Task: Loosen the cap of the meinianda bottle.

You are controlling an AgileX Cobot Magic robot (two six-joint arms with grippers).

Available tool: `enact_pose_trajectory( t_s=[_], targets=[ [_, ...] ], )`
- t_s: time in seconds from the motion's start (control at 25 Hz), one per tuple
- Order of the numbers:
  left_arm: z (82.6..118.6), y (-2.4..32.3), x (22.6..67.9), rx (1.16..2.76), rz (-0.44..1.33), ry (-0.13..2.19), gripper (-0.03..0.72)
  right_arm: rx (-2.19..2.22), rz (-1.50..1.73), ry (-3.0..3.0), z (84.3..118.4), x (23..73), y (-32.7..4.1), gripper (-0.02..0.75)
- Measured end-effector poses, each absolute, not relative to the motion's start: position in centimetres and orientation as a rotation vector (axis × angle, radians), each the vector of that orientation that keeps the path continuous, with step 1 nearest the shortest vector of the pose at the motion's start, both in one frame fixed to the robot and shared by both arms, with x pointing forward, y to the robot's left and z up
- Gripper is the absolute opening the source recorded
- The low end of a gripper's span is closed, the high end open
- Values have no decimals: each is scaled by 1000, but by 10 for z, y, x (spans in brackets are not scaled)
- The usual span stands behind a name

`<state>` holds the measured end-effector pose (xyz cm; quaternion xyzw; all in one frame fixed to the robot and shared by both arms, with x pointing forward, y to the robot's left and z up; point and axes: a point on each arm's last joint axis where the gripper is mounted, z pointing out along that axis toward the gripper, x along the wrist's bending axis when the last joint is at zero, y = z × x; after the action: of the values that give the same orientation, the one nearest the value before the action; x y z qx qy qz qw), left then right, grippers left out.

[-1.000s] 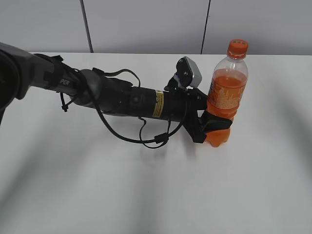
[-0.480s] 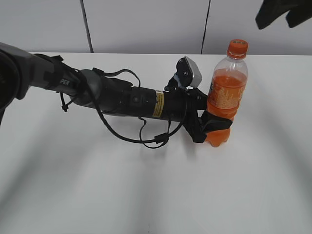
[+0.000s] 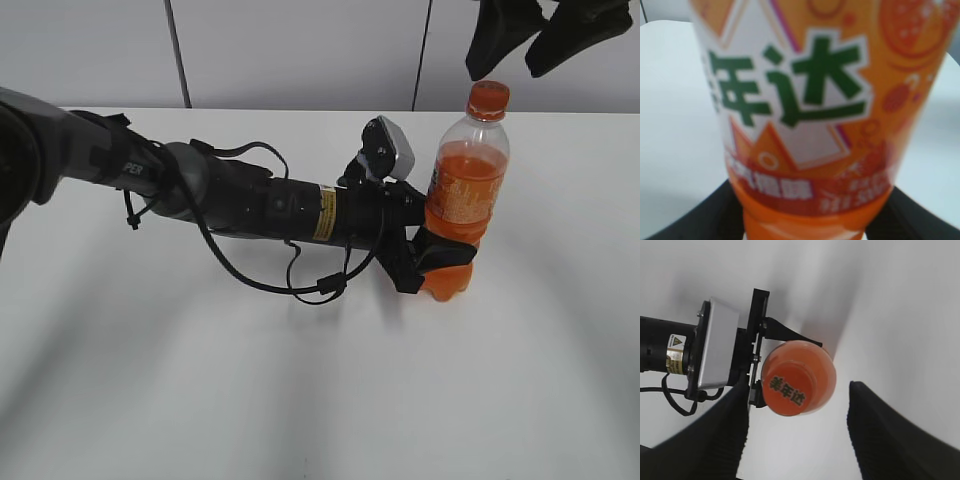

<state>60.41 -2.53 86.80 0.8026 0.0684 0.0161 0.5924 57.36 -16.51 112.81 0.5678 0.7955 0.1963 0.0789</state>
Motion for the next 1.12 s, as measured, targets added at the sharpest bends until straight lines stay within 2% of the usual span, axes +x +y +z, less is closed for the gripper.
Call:
enact_pose_trajectory(
  t_s=[0.96, 1.12],
  targets=[
    [868, -25, 604, 1866, 38, 162, 403, 1734, 506, 2435, 1100, 588, -155, 465],
    [868, -25, 604, 1866, 39, 162, 403, 1735, 507, 2436, 1100, 588, -155, 435]
  ],
)
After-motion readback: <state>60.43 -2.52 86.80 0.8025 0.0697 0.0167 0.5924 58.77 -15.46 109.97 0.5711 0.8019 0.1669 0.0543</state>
